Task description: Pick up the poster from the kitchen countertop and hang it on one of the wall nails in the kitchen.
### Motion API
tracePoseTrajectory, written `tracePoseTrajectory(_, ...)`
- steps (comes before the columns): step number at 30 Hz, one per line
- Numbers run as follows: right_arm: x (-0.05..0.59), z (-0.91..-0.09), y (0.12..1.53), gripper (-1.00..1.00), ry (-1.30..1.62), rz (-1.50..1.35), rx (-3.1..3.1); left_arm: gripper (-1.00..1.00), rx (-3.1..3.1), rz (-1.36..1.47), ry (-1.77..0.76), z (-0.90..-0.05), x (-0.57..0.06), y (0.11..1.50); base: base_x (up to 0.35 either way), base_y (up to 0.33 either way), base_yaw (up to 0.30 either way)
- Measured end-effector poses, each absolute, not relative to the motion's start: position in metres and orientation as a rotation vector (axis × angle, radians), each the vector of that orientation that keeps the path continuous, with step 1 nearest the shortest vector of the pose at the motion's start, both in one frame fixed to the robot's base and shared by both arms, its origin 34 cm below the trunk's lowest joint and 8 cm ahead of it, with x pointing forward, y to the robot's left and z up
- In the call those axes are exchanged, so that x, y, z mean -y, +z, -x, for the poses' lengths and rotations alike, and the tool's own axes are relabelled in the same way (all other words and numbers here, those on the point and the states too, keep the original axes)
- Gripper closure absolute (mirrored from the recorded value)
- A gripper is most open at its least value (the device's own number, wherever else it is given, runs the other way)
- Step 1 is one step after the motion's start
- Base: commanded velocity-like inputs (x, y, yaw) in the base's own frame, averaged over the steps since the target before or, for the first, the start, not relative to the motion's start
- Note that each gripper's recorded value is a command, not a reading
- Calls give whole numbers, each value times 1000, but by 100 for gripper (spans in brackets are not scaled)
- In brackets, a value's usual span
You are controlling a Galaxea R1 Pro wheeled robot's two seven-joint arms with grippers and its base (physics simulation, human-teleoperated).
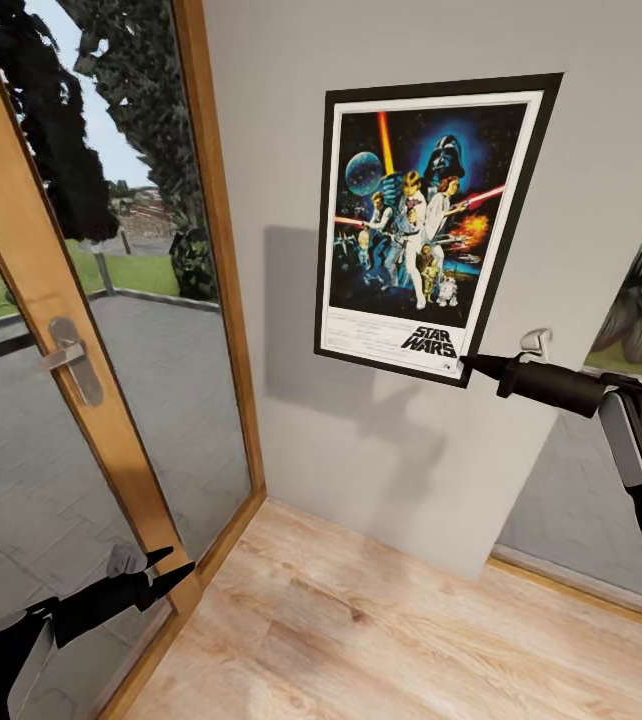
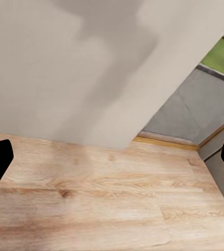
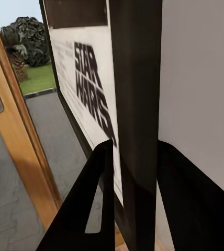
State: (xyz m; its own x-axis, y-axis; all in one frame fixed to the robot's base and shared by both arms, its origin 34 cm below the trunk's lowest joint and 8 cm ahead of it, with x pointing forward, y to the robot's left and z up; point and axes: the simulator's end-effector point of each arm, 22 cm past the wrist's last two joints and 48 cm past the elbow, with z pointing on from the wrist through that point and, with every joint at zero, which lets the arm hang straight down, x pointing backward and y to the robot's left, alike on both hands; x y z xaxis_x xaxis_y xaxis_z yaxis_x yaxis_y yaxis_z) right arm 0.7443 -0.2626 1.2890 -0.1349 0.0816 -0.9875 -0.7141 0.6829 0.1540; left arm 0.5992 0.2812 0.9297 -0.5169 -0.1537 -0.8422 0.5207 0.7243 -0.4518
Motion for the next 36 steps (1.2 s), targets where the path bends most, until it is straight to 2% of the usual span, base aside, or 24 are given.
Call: tracePoseTrajectory(36, 262, -745, 1288, 100, 747, 535, -1569, -100, -1945, -281, -862, -599, -281, 930, 139, 0, 0)
